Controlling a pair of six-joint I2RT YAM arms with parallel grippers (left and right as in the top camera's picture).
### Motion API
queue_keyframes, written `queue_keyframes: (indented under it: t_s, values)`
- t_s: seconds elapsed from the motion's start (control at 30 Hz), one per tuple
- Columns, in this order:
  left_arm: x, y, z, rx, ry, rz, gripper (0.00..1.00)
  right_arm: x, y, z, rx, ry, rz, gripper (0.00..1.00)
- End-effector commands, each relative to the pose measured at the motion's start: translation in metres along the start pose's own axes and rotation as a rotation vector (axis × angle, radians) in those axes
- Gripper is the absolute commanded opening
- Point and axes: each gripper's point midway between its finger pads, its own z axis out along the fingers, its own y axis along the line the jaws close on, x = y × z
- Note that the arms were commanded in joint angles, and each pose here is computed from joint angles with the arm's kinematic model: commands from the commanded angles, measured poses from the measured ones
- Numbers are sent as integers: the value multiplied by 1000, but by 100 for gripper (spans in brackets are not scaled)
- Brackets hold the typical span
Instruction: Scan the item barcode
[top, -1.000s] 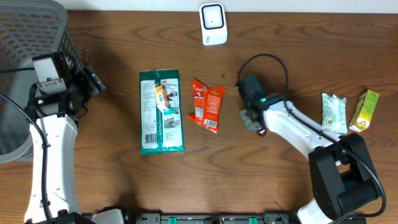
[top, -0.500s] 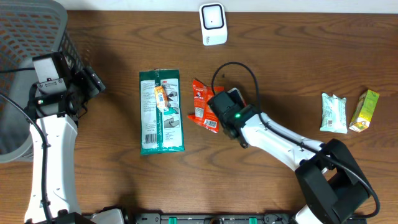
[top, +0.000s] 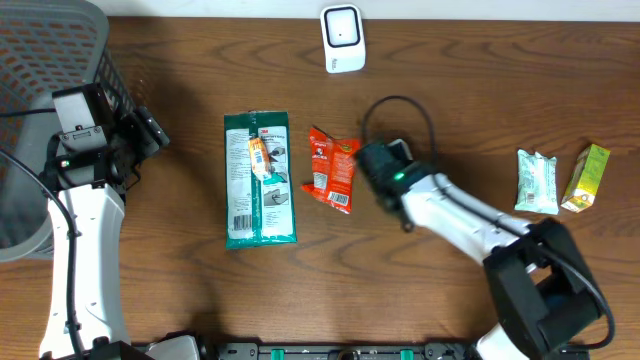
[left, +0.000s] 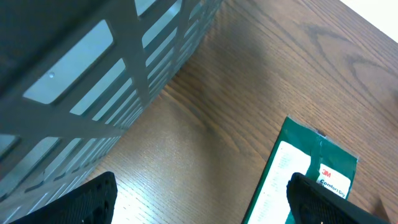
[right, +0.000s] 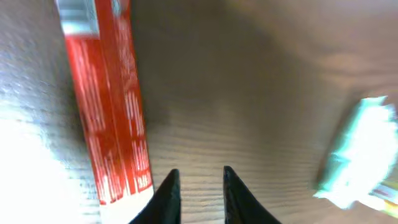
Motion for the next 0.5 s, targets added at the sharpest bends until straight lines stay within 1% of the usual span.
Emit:
queue_keyframes:
  t_s: [0.0,0.2,0.33,0.4,0.47]
  values:
    - [-10,2,-8,-6,-35,-13,88,-9,30,-8,-365,5,-3,25]
    - [-10,2,-8,-6,-35,-13,88,-10,21,-7,-637,26,161,25]
    - [-10,2,-8,-6,-35,-13,88,-18,22,-25,-904,-33,211,27]
    - [-10,2,-8,-6,-35,-13,88,-18,16,-24,-927,-36,245,27]
    - [-10,2,-8,-6,-35,-13,88,-14,10,-17,-892,-25,254,26]
